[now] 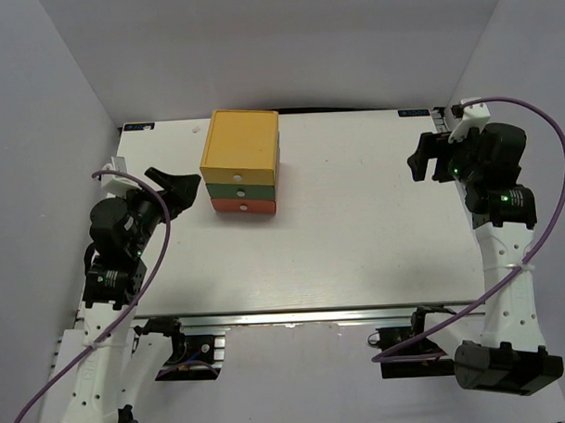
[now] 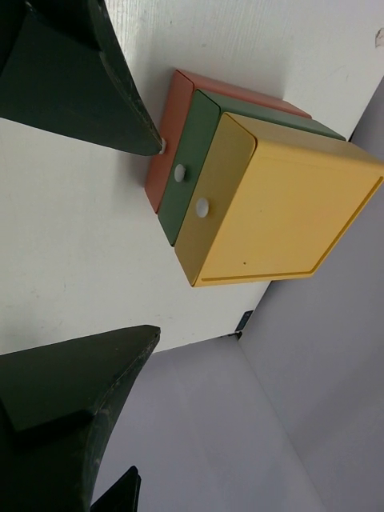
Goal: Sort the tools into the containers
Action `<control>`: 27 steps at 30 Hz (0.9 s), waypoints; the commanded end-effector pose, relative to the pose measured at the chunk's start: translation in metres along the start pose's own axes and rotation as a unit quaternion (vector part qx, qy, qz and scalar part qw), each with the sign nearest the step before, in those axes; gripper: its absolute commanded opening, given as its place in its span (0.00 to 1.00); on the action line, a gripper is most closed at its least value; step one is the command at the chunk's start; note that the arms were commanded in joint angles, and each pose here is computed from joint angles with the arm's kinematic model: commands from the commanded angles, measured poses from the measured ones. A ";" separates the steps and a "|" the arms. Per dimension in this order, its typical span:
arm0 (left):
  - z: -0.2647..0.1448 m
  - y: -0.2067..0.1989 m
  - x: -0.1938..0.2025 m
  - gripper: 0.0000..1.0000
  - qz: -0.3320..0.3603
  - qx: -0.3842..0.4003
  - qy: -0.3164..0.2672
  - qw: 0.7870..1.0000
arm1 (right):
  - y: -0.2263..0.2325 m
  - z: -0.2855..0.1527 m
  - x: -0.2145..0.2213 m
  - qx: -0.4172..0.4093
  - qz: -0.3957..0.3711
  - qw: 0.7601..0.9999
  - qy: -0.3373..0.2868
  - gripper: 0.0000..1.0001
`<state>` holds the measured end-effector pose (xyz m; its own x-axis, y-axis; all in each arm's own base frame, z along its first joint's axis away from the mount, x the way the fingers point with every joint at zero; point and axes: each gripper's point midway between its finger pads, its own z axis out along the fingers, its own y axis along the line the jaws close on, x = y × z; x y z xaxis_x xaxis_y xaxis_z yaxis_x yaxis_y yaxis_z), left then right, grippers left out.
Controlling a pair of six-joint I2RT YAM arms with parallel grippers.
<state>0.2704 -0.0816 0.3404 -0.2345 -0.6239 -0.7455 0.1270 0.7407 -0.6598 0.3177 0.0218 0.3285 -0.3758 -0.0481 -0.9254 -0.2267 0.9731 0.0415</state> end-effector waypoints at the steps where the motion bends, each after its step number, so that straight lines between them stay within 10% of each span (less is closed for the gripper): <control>1: -0.004 -0.003 0.001 0.98 0.003 0.014 -0.003 1.000 | 0.003 -0.009 0.001 0.002 -0.007 1.000 -0.007 0.89; 27: -0.011 0.002 0.010 0.98 -0.011 0.018 -0.007 1.000 | 0.016 -0.026 0.018 -0.022 -0.032 0.999 -0.017 0.89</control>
<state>0.2614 -0.0846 0.3258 -0.2477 -0.6353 -0.7315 0.1378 0.7242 -0.6756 0.2838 0.0270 0.3113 -0.3783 -0.0840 -0.9218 -0.2603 0.9654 0.0188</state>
